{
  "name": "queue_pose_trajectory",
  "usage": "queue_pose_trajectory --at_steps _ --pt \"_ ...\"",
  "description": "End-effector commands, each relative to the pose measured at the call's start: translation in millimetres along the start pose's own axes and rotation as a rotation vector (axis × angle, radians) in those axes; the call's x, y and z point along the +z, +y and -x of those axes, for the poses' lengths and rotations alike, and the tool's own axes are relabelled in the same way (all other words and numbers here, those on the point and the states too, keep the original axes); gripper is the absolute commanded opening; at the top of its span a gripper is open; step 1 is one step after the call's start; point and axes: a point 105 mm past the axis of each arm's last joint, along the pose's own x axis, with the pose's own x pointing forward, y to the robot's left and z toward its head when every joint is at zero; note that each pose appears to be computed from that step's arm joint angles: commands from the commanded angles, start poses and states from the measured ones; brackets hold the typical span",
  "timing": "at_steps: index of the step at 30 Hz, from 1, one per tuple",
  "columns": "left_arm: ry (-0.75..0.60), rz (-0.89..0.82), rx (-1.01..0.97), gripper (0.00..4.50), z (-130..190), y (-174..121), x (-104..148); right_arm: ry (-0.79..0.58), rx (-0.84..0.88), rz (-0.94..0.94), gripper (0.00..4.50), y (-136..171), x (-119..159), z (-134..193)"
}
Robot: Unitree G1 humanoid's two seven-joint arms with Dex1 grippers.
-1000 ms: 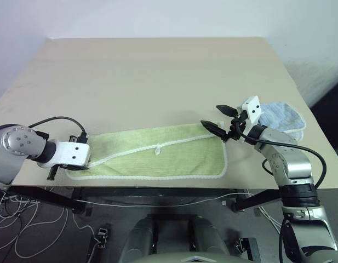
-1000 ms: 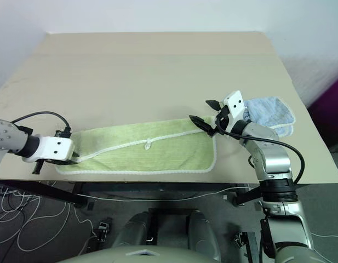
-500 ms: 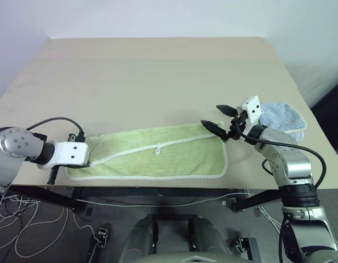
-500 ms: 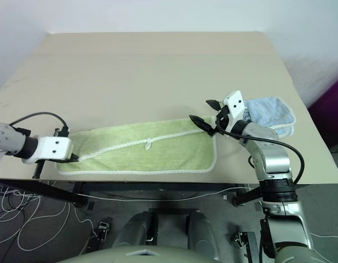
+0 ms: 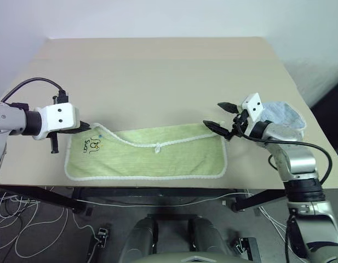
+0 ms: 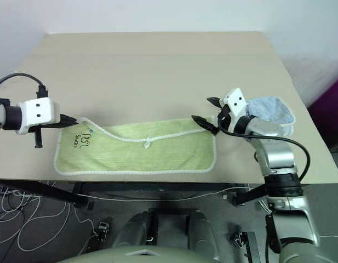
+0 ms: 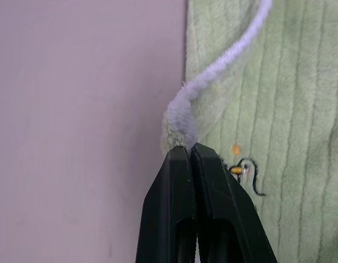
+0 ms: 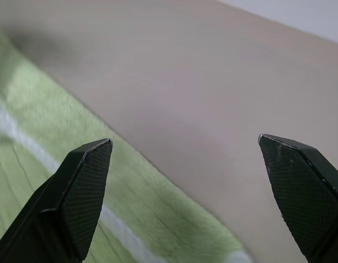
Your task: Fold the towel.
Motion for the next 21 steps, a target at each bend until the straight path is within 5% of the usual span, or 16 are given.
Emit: queue_pose_trajectory --at_steps 1,7,21 --pt "-0.010 -0.007 0.066 0.02 5 9 0 0.072 0.033 0.270 4.50 -8 5 5" --pt "-0.003 0.020 0.087 0.02 3 9 -9 0.165 0.085 0.632 4.50 -12 -8 10" --pt "-0.009 0.030 0.077 0.02 -1 7 -11 0.182 0.138 0.899 4.50 -6 -26 2"
